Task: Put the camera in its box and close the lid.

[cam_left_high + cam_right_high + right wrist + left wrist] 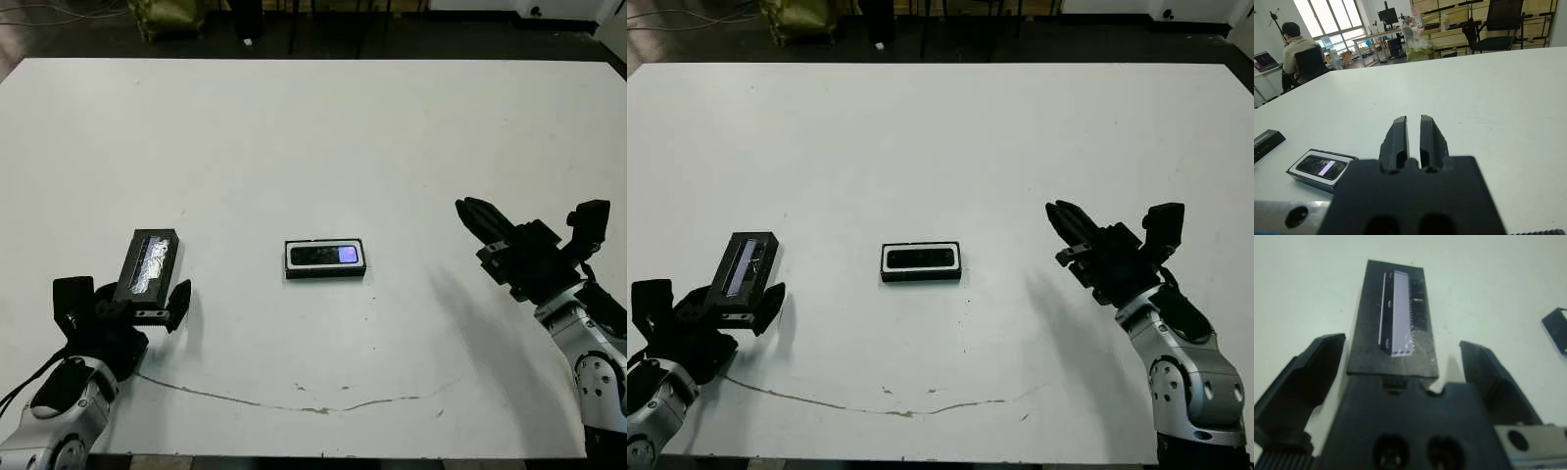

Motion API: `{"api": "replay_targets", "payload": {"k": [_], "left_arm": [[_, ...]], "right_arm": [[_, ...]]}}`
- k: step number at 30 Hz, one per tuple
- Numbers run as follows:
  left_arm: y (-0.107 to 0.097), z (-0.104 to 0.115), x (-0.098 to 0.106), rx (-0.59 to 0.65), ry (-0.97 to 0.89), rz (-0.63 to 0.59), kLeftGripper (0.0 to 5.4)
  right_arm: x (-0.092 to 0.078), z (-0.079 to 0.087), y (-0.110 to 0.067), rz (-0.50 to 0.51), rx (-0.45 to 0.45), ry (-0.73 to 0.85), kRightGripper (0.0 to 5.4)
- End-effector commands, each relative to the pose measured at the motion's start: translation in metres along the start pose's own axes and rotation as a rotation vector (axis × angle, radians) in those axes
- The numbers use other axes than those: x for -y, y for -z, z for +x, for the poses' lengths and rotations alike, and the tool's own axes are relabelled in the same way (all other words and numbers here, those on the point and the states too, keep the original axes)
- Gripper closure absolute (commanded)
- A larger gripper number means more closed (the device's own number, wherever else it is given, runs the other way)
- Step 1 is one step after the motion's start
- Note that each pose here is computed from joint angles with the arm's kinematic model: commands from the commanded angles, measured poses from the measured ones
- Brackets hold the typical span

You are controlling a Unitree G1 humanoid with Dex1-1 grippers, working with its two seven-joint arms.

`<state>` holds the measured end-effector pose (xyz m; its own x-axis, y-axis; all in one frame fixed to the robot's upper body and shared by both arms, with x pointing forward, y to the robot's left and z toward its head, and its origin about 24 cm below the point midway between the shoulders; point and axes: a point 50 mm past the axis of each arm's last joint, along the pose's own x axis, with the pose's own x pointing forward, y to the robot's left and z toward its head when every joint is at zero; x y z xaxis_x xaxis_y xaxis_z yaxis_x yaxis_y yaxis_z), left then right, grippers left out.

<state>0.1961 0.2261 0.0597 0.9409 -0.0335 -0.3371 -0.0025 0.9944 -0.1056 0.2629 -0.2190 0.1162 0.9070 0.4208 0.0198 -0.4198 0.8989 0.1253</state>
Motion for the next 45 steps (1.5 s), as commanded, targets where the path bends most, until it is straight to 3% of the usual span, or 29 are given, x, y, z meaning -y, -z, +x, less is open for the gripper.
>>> {"api": "replay_targets", "payload": {"k": [1,8,14,17,24,30,35,38,40,45], "left_arm": [[0.019,-0.002,-0.004,-0.096,-0.022,-0.025,0.02],[0.025,0.002,-0.01,-0.126,-0.003,0.017,0.02],[0.031,0.006,-0.015,-0.1,-0.016,-0.041,0.02],[0.031,0.008,-0.017,-0.1,-0.013,0.035,0.02],[0.034,0.012,-0.021,-0.125,-0.043,0.024,0.02],[0.036,0.012,-0.022,-0.183,-0.044,0.088,0.02],[0.036,0.009,-0.019,-0.175,-0.075,0.084,0.54],[0.037,0.012,-0.022,-0.195,-0.039,0.129,0.34],[0.039,0.013,-0.023,-0.186,-0.043,0.053,0.02],[0.041,0.009,-0.022,-0.226,-0.047,0.046,0.02]], "right_arm": [[0.002,-0.003,0.007,0.006,-0.035,0.009,5.4],[0.002,-0.003,0.007,0.011,-0.035,0.003,5.4],[0.001,-0.003,0.007,0.014,-0.031,0.0,5.4],[0.001,-0.004,0.007,0.011,-0.036,0.01,5.4],[0.002,-0.004,0.008,0.017,-0.037,0.004,5.4],[0.004,-0.004,0.01,0.026,-0.023,-0.01,5.4],[0.003,-0.005,0.009,0.018,-0.029,-0.002,5.4],[0.002,-0.005,0.008,0.017,-0.032,0.001,5.4],[0.003,-0.005,0.009,0.017,-0.031,-0.004,5.4],[0.004,-0.006,0.009,0.021,-0.028,-0.001,5.4]]}}
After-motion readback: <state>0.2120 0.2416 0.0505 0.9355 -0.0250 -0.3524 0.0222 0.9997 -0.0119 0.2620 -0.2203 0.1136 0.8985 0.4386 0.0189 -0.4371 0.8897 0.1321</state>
